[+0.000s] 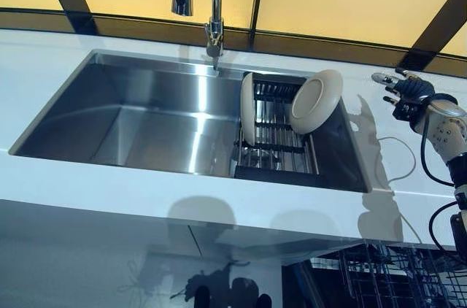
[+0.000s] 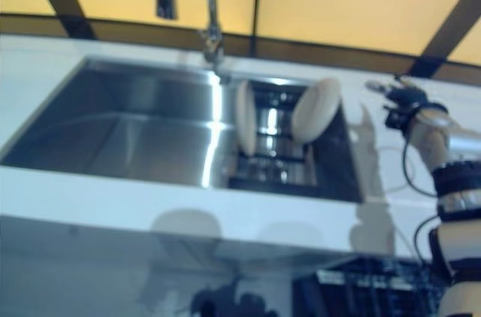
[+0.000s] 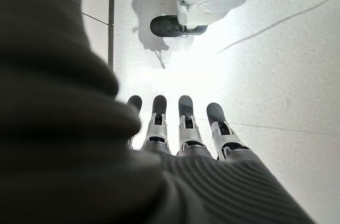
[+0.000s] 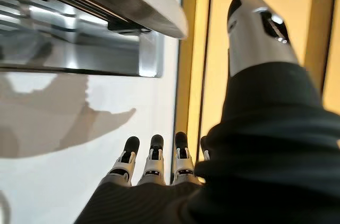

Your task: Take plates into dishwasher

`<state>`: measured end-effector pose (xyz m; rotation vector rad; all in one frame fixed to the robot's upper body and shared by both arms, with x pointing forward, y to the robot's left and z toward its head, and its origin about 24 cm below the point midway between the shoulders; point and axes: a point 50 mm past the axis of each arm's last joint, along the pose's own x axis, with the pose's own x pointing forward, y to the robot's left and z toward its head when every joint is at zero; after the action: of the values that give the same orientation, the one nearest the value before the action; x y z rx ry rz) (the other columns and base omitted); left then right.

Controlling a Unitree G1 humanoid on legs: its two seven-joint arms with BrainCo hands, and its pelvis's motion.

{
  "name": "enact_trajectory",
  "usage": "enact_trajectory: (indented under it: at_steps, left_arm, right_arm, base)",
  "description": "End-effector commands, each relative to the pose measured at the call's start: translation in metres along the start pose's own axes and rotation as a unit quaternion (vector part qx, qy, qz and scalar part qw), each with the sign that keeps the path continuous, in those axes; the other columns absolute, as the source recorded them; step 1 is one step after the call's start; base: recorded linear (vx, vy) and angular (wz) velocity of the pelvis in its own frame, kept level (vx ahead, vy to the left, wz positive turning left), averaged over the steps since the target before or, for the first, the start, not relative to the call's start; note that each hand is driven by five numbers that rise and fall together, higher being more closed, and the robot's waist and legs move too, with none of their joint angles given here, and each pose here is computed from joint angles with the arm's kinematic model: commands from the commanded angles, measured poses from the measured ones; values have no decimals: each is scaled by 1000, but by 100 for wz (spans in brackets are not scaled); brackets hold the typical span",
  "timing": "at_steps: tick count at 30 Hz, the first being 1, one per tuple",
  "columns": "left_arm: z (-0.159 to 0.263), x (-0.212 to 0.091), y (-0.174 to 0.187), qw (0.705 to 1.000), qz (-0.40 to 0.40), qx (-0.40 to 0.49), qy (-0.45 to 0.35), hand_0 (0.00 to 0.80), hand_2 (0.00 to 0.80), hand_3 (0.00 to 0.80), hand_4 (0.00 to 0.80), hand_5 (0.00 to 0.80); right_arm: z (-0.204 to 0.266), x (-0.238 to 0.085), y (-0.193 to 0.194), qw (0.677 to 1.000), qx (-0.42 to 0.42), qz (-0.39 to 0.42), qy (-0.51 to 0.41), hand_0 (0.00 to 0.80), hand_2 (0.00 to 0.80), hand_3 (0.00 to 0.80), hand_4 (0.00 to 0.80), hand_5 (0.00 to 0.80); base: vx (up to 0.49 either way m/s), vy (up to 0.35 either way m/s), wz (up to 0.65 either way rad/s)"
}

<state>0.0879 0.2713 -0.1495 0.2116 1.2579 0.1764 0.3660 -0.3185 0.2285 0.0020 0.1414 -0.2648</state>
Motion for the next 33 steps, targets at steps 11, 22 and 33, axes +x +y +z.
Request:
enact_trajectory:
  at_steps: [11,22,33]
  left_arm:
    - [14,1,3,999,8,29,-20,0,0,0,0,0]
    - [11,1,0,1000,4,24,-17,0,0,0,0,0]
    - [7,1,-1,1000,5,27,-12,0,0,0,0,0]
  right_arm:
    - [65,-8,25,995,-40,29,-87,0,0,0,0,0]
    - [70,-10,37,993,-46,46,-96,0,0,0,0,0]
    - [66,-8,46,994,-48,60,-83,0,0,0,0,0]
  base:
    - [3,-2,1]
    - [0,0,0]
    - [0,0,0]
